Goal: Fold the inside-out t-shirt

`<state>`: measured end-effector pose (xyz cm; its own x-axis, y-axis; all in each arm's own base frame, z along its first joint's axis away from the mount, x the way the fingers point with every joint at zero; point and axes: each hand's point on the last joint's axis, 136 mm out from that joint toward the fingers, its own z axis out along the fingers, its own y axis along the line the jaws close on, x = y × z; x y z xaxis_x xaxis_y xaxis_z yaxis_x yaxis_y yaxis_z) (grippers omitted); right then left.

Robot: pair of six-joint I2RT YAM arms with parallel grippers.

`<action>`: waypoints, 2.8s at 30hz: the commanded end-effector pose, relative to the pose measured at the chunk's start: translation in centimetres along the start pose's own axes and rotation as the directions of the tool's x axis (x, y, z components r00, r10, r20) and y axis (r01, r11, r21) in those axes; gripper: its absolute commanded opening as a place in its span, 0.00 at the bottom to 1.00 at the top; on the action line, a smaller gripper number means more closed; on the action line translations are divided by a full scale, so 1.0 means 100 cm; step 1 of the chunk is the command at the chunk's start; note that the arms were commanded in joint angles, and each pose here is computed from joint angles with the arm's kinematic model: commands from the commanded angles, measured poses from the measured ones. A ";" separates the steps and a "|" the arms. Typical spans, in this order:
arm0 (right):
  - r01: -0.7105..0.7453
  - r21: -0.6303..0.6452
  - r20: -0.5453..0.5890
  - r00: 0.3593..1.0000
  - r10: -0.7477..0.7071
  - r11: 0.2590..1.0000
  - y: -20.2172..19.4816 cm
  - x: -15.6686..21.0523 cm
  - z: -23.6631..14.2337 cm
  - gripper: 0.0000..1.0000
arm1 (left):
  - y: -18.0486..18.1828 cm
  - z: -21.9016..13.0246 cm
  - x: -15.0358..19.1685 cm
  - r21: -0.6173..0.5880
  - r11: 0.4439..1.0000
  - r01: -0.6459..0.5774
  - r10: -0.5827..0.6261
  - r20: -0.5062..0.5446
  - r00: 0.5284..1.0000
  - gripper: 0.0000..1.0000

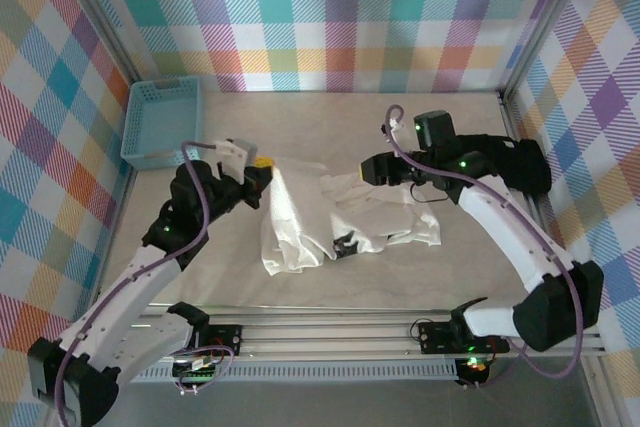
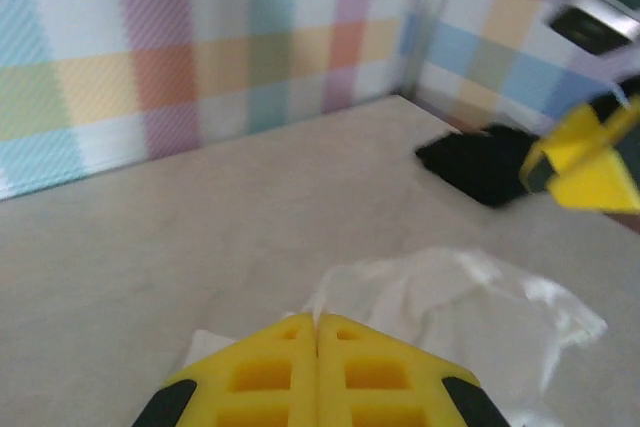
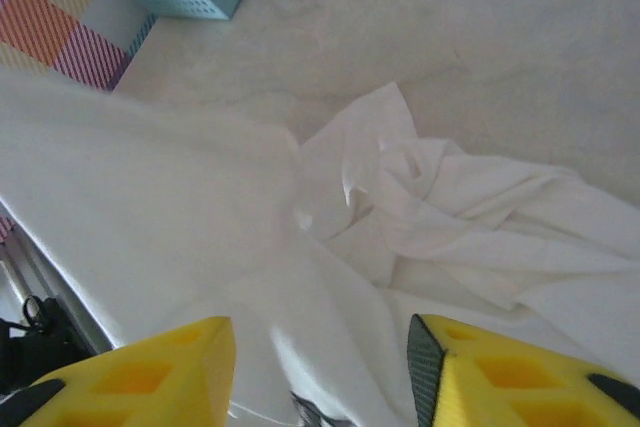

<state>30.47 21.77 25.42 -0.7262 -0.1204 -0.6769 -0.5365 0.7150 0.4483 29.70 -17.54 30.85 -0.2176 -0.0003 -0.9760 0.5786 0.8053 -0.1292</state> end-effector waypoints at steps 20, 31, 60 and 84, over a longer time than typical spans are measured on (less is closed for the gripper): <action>0.103 0.484 -0.354 0.931 0.086 0.869 -0.140 0.098 0.094 0.67 | 0.067 -0.064 -0.038 -0.429 0.870 0.241 -0.243 0.053 0.969 0.00; 0.123 0.597 -0.206 0.979 0.004 0.793 -0.167 0.040 0.089 0.09 | 0.085 -0.074 -0.046 -0.490 0.836 0.248 -0.227 0.104 0.968 0.00; -0.440 0.273 -0.020 0.887 0.462 0.856 -0.091 0.150 -0.003 0.00 | 0.159 -0.128 -0.008 -0.674 0.633 0.381 -0.398 0.139 0.907 0.00; 0.180 0.363 -0.398 0.917 -0.023 0.914 -0.059 0.151 0.119 0.51 | 0.144 -0.106 0.060 -0.617 0.676 0.403 -0.520 -0.012 0.854 0.00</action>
<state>26.94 23.26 6.14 -0.8763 -0.2882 -0.3861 -0.3870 0.8983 0.2079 28.24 0.24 24.32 -0.5189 -0.4147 -0.7475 -0.2030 0.9092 -0.3635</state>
